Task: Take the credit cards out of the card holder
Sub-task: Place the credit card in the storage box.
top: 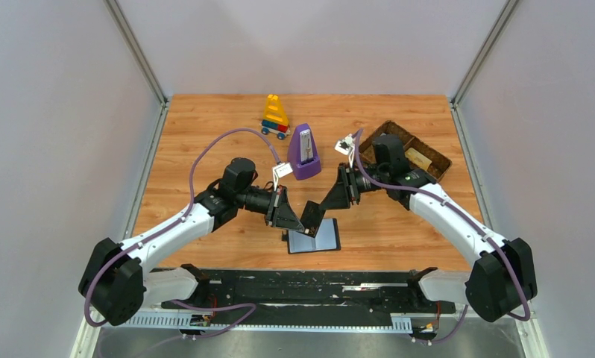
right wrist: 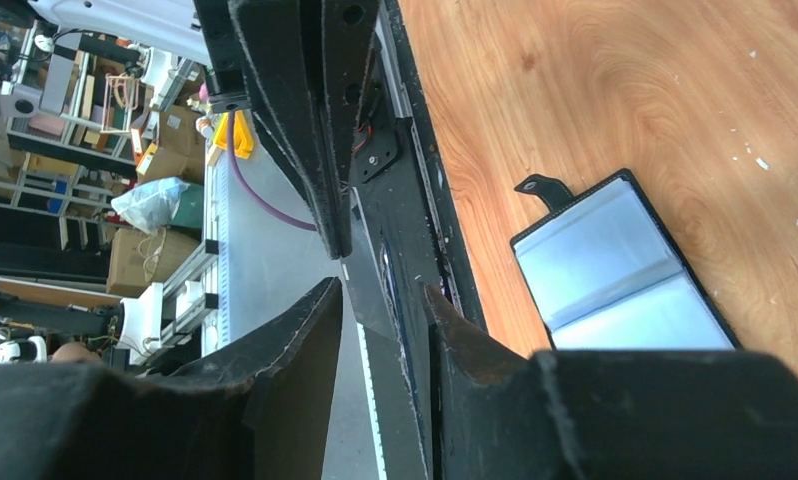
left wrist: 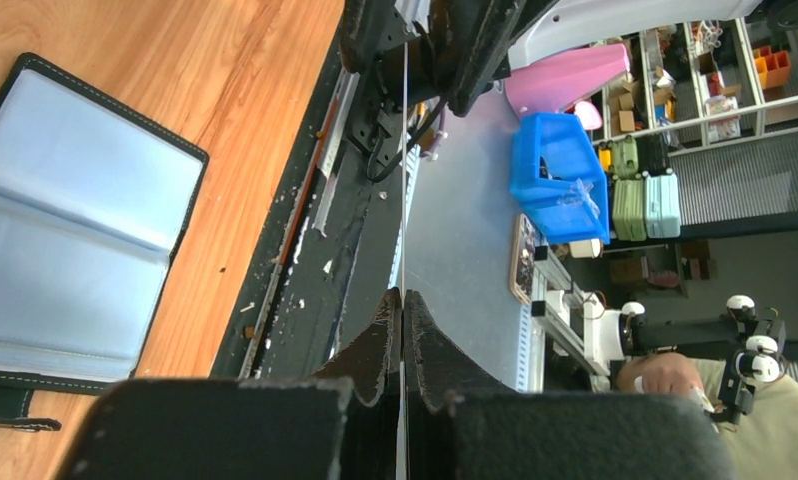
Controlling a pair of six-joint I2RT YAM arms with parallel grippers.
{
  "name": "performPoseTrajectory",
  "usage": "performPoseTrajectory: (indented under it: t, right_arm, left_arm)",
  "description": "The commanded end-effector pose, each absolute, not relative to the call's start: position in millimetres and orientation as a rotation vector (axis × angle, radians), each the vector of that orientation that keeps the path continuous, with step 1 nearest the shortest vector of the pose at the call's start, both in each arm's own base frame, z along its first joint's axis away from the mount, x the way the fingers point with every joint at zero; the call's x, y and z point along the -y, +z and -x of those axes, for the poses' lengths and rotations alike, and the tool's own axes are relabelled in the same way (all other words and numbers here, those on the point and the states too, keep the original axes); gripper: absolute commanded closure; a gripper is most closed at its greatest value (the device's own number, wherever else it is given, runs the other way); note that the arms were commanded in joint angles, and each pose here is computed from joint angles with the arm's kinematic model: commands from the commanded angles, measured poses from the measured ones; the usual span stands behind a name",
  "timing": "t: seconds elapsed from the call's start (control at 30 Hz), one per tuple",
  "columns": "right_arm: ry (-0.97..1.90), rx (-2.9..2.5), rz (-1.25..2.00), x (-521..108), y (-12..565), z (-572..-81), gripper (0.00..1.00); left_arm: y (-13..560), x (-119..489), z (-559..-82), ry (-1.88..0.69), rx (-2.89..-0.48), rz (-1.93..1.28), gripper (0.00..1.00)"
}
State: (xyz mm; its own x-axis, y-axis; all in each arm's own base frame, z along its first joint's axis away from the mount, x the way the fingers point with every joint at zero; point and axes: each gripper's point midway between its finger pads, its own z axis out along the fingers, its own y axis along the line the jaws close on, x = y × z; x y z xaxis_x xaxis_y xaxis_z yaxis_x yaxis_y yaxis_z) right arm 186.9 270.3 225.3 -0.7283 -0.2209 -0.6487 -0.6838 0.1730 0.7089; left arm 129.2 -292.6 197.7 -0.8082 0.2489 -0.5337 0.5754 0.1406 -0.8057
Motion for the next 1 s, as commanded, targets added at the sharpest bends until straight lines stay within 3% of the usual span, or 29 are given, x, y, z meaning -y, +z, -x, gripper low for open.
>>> performPoseTrajectory:
  t: [0.0,0.13,0.27,0.4,0.47,0.67,0.7,0.8,0.87,0.97]
  right_arm:
    - [1.605,-1.926,0.95,-278,248,-187,0.66]
    - [1.634,-1.919,0.959,-281,246,-182,0.73]
    - [1.623,-1.917,0.952,-281,245,-182,0.98]
    - [1.642,-1.901,0.969,-280,245,-179,1.0]
    - [1.619,-1.915,0.945,-279,243,-183,1.0]
    - [1.534,-1.964,0.781,-268,245,-207,1.0]
    - [1.513,-1.966,0.753,-266,246,-211,1.0]
    - [1.456,-1.978,0.643,-255,246,-227,1.0]
    - [1.424,-1.988,0.556,-245,246,-240,1.0]
    - [1.349,-1.99,0.408,-224,247,-262,1.0]
  left_arm:
    - [210,296,-132,-1.726,-2.088,-0.854,1.0]
    - [209,297,-134,-1.727,-2.091,-0.851,1.0]
    - [209,297,-134,-1.725,-2.089,-0.853,1.0]
    - [207,297,-135,-1.716,-2.1,-0.847,1.0]
    - [207,297,-136,-1.707,-2.104,-0.845,0.91]
    - [203,292,-144,-1.588,-2.157,-0.797,0.44]
    - [202,291,-146,-1.567,-2.169,-0.787,0.4]
    - [203,288,-151,-1.507,-2.187,-0.772,0.07]
    - [205,287,-152,-1.487,-2.192,-0.764,0.01]
    - [209,284,-156,-1.448,-2.193,-0.761,0.0]
